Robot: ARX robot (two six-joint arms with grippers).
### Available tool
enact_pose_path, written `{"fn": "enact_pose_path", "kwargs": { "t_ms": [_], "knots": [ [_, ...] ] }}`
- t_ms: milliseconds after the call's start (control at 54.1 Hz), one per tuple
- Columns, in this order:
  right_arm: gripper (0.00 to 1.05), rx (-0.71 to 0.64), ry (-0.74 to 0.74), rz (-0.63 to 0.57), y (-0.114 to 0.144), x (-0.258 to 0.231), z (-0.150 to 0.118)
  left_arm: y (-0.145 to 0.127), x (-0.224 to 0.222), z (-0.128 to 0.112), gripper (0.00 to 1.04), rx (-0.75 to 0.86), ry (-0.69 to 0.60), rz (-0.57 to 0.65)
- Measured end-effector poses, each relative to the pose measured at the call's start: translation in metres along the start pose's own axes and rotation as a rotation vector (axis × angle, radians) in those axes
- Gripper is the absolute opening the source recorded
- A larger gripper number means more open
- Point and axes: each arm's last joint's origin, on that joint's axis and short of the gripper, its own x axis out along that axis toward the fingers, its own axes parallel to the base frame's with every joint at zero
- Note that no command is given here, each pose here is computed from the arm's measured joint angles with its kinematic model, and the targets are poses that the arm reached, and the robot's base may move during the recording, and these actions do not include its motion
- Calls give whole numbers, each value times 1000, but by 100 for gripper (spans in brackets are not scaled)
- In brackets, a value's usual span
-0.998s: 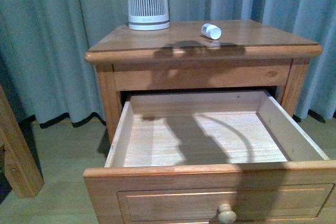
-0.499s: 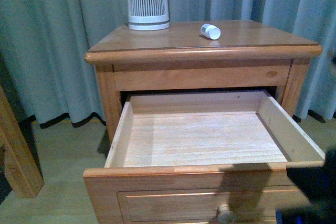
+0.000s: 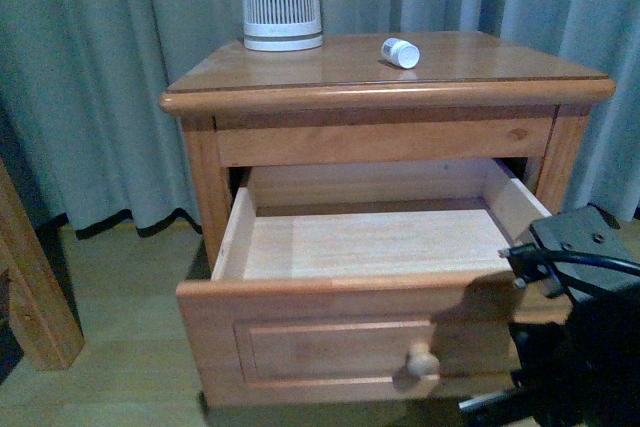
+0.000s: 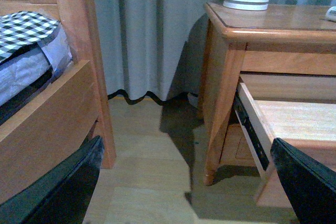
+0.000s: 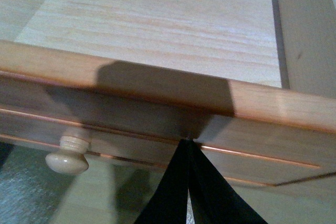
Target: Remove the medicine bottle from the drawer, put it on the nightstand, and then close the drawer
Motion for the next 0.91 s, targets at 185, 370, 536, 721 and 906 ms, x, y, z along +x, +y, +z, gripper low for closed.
{"fn": "enact_pose_path", "kwargs": {
  "t_ms": [185,370,536,721,906],
  "knots": [
    [3,-98,-14,-37,-10,56,14,0,0,0,98,0,0,0],
    [3,-145,-22,-59,-17,98,32,0,0,0,98,0,0,0],
    [3,-168,-23,-82,-25,126,44,0,0,0,98,0,0,0],
    [3,-204,-37,-72,-35,153,57,0,0,0,98,0,0,0],
    [3,-231,-52,-47,-38,166,72,0,0,0,98,0,0,0]
  ]
}}
